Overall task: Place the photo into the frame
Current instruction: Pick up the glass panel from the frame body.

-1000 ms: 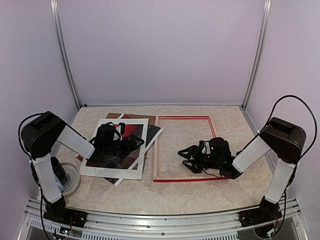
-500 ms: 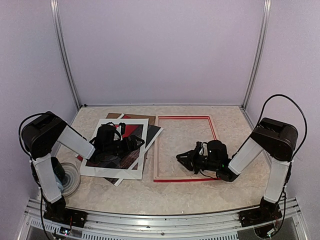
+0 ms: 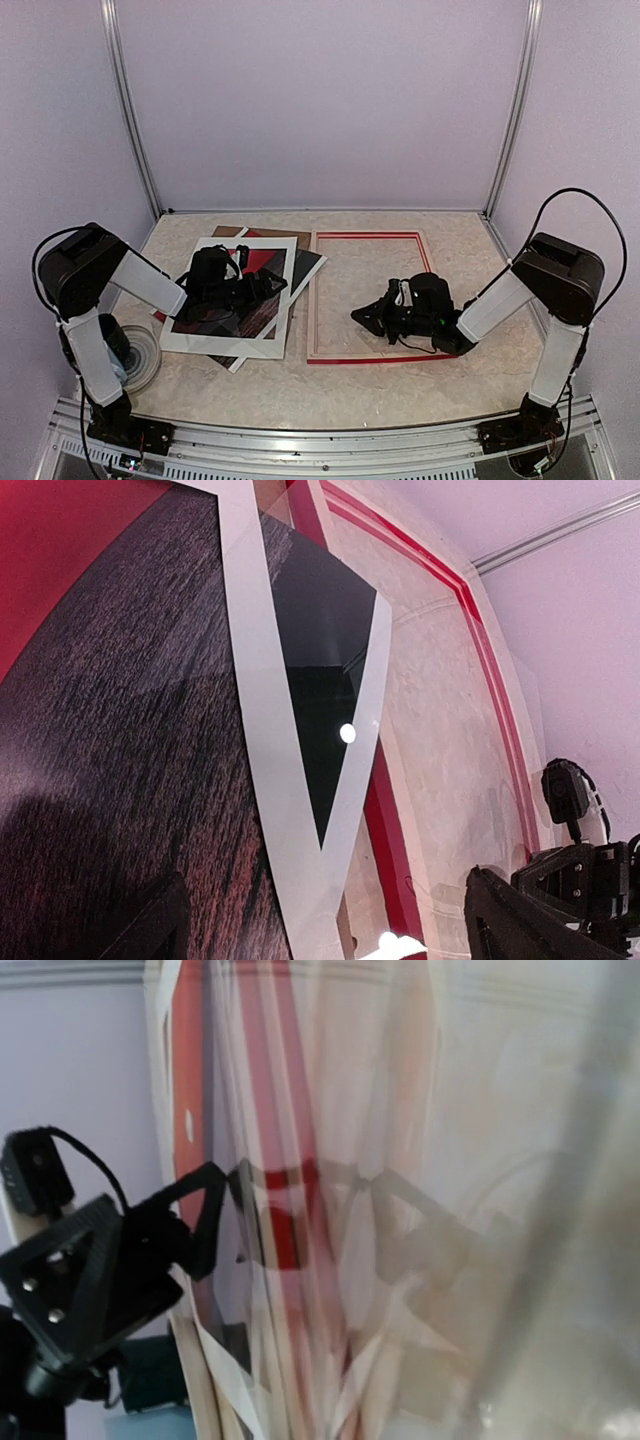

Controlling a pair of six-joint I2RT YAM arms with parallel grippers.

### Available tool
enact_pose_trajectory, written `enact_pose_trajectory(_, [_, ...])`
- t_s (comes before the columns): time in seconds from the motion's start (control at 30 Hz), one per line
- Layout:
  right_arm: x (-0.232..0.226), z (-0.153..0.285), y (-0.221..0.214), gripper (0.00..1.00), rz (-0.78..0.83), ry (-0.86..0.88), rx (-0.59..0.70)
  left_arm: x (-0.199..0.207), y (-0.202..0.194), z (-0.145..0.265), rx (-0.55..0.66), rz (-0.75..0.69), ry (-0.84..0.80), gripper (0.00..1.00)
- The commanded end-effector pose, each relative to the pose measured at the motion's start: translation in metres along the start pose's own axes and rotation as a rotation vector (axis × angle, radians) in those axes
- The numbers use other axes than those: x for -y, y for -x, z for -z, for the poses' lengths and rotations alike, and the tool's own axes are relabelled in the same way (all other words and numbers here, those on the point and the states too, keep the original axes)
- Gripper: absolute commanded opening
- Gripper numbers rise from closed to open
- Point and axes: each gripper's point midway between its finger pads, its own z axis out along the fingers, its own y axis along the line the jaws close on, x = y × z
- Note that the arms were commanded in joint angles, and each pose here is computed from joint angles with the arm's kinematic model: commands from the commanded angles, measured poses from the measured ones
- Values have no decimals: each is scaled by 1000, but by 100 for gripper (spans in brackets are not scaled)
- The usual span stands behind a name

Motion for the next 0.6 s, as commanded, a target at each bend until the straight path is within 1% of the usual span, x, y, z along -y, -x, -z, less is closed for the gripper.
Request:
enact_pose_trajectory(0.0, [-14,3,-2,0,80,-29,-60,15,8,10,-6,11,-32,94])
enact_pose_trajectory(0.17, [-25,14,11,0,157,-55,-78,30,28,20,41,-20,-40,95])
enact_pose_trajectory(0.3, [-31,26,21,0,200,-66,-112,33,39,24,64,-43,-23,95])
enact_pose_trajectory(0.57, [-35,43,38,0,287,-99,-212,33,42,21,62,-44,-27,95])
